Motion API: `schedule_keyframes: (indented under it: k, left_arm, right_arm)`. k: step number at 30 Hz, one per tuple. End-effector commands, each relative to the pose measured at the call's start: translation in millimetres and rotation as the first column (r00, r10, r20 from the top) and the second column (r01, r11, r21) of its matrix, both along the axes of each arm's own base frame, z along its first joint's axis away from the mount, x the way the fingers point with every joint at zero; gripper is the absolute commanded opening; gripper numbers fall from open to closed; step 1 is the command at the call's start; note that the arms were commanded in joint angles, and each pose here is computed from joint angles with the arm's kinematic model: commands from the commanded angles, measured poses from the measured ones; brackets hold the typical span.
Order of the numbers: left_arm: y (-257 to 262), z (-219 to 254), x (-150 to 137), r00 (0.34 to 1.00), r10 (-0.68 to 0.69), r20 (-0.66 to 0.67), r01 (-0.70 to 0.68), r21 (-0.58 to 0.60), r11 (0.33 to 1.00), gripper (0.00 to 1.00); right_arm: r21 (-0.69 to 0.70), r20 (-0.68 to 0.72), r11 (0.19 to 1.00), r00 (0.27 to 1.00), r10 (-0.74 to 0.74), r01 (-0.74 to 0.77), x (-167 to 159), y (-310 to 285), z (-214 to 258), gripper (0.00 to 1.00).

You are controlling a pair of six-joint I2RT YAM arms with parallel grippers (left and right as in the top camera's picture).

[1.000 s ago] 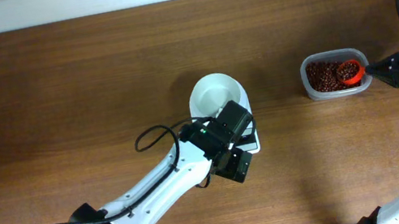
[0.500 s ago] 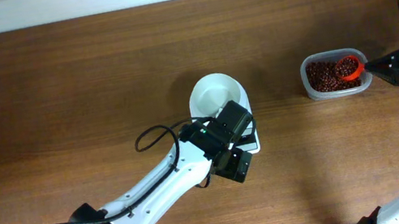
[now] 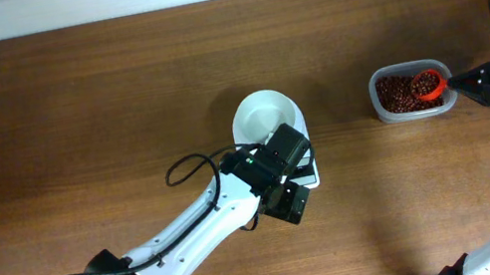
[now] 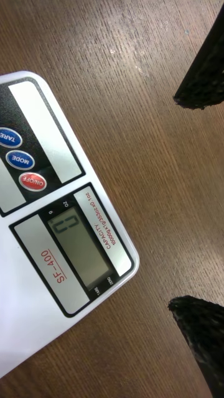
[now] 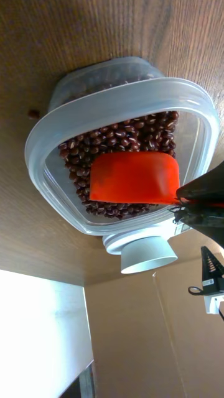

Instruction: Scoop item into bowl and weigh 50g on scale

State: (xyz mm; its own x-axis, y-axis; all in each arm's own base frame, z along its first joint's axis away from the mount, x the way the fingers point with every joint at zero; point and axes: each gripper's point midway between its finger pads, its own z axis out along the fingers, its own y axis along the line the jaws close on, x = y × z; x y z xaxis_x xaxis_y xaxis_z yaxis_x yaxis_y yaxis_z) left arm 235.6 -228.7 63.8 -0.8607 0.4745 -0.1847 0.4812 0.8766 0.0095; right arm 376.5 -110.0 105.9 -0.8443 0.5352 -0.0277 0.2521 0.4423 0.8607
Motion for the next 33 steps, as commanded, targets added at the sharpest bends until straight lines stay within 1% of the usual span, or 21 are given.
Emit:
schedule_keyframes:
  k: [1, 11, 14, 19, 33]
  left_arm:
    - [2, -3, -1, 1.000, -0.001, -0.003, 0.002, 0.010, 1.000, 0.99]
    - [2, -3, -1, 1.000, -0.001, -0.002, 0.002, 0.009, 1.000, 0.99]
    - [2, -3, -1, 1.000, -0.001, -0.002, 0.002, 0.009, 1.000, 0.99]
    - [2, -3, -1, 1.000, -0.001, -0.003, 0.002, 0.010, 1.000, 0.99]
    - [2, -3, -1, 1.000, -0.001, -0.003, 0.001, 0.010, 1.000, 0.99]
  right_arm:
    - [0.020, 0.030, 1.000, 0.999, -0.014, 0.013, 6, -4, 8, 0.04]
    - [0.022, 0.028, 1.000, 1.000, -0.013, 0.013, 9, -6, 23, 0.04]
    - [0.033, 0.015, 0.999, 1.000, -0.010, 0.009, 6, -4, 24, 0.04]
    - [0.016, 0.036, 1.000, 0.999, 0.013, -0.014, 4, -3, 23, 0.04]
    - [0.030, 0.020, 0.999, 1.000, 0.016, -0.017, 1, 0, 24, 0.04]
